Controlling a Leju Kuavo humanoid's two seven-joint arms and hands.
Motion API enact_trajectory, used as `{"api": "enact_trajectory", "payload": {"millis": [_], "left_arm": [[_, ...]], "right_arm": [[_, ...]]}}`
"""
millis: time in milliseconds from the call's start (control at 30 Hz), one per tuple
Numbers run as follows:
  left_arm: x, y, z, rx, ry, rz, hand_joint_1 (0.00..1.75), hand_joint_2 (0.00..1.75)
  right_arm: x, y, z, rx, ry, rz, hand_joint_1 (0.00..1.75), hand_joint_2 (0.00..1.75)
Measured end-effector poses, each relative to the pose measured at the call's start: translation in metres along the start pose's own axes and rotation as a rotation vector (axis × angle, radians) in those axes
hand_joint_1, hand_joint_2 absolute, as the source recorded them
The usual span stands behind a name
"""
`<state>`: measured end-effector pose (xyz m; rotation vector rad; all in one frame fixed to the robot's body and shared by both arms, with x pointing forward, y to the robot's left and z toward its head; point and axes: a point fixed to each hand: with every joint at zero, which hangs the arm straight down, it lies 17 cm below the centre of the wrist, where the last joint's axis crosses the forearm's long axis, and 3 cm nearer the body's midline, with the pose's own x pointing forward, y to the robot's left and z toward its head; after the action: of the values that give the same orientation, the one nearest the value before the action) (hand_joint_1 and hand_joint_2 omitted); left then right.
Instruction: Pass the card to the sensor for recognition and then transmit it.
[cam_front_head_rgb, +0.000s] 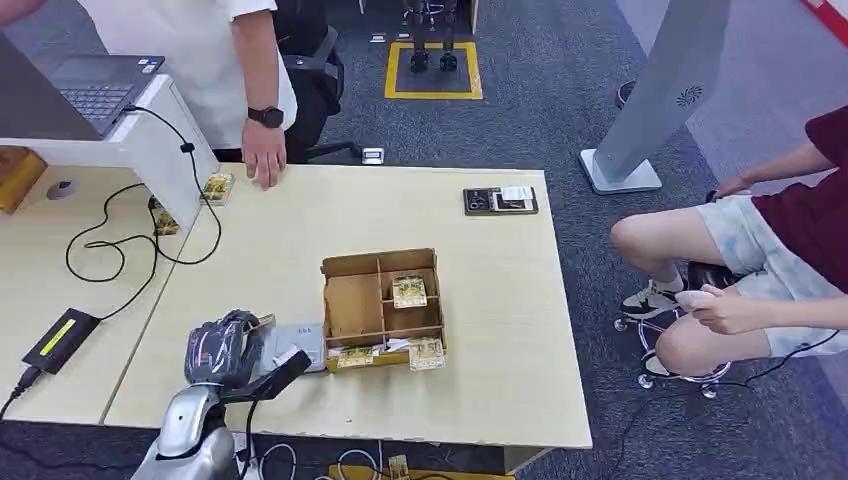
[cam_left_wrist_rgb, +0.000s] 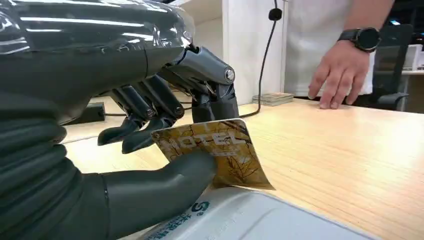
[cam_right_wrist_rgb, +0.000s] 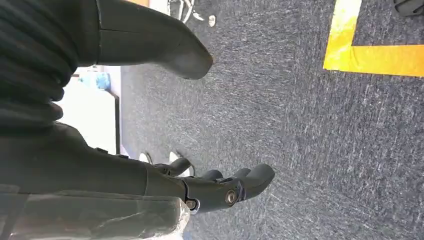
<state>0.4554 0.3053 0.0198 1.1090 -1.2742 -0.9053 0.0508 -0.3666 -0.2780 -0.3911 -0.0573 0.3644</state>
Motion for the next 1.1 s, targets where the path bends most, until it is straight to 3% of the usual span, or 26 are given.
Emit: {"api": "enact_trajectory", "payload": {"millis": [667,800,1100], "left_arm": [[0.005,-0.007,-0.004,-0.037,-0.02,0.0,1.75,1.75],[0.007,0.006,-0.002,0.049,-0.017,0.061,1.75,1.75],[0.066,0.091,-0.011,0.32,-0.101,0.314,1.75,1.75]], "right_arm": [[-0.002,-0.001,-0.001,-0.001,0.001,0.001,0.0,1.75],[-0.002,-0.002,-0.001,-0.003,0.002,0.001,0.0,1.75],[-0.002,-0.002,-0.001,-0.006,0.0,0.004,0.0,1.75]]}}
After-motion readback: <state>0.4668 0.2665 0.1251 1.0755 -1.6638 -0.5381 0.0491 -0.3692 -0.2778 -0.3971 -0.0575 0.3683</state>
